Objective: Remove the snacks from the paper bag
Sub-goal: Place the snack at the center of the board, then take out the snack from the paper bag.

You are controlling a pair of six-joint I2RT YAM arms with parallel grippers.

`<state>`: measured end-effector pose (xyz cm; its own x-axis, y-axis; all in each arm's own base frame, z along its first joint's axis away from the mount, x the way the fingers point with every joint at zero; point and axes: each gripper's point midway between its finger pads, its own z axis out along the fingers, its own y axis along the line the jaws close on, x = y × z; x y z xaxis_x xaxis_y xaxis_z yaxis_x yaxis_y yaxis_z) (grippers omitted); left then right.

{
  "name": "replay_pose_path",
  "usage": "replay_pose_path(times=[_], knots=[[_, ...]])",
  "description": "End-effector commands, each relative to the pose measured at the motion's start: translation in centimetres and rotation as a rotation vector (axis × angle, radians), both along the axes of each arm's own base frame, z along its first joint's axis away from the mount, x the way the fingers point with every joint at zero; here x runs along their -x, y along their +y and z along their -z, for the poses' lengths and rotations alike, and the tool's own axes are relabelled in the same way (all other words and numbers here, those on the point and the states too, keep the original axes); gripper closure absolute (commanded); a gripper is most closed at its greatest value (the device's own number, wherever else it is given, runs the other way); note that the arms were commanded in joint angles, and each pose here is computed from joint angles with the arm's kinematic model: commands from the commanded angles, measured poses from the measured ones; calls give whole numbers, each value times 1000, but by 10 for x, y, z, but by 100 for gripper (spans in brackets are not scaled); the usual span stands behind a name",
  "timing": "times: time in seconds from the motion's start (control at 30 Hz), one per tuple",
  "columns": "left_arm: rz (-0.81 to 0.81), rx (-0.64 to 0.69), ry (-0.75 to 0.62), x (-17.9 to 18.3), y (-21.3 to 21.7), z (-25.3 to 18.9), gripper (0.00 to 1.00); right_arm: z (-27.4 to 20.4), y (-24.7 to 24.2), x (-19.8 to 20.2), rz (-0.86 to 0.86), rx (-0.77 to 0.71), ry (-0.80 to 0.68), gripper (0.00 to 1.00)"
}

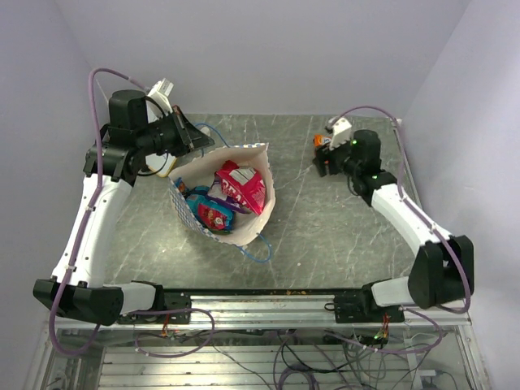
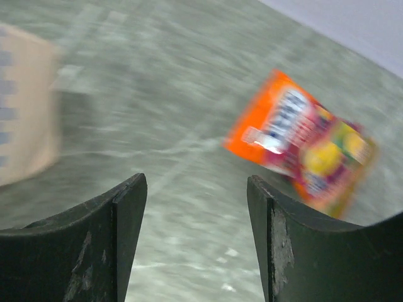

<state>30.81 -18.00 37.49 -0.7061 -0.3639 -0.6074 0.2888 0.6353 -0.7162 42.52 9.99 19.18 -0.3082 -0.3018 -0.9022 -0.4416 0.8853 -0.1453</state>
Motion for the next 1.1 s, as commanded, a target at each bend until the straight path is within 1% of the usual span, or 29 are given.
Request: replay_pose_path(times=[0.0,0.03,0.1,0.23,0.3,0.37,0.5,0.53,0.6,0.67,0.7,0.73,0.77,0.83,0.9,1.0,1.07], knots=[[24,39,-70,5,-3,-25,93,-36,94,61,-245,-121,-1,36],[18,35,-66,4,-3,-25,93,-64,111,70,-279,-139,-61,36],[14,35,-65,2,-2,-26,93,-95,142,95,-351,-176,-119,38],[19,58,-67,3,-5,-27,93,-133,187,138,-433,-270,-166,40],[21,66,-65,3,-6,-27,93,-138,213,161,-497,-274,-159,41],[20,68,-69,5,-5,-28,93,-132,232,176,-533,-235,-132,41],[18,78,-89,6,-5,-34,93,-94,260,190,-555,-64,-28,41],[19,83,-92,6,-6,-35,93,-92,266,189,-530,-31,-18,42],[21,88,-98,7,-6,-37,93,-81,270,179,-430,27,10,42],[21,92,-98,7,-6,-38,93,-77,273,166,-326,38,8,42],[21,92,-98,6,-6,-38,93,-74,272,156,-256,42,-14,42],[21,96,-97,7,-7,-38,93,-72,272,151,-223,33,-40,42],[21,99,-95,7,-7,-38,93,-72,275,147,-208,14,-78,42],[21,103,-88,6,-7,-37,93,-68,284,145,-232,-13,-160,40],[17,100,-78,6,-7,-37,93,-65,290,140,-239,-13,-234,37],[20,97,-71,5,-7,-37,93,-60,297,130,-237,16,-309,35],[23,102,-75,5,-8,-39,93,-57,306,124,-241,34,-334,34]])
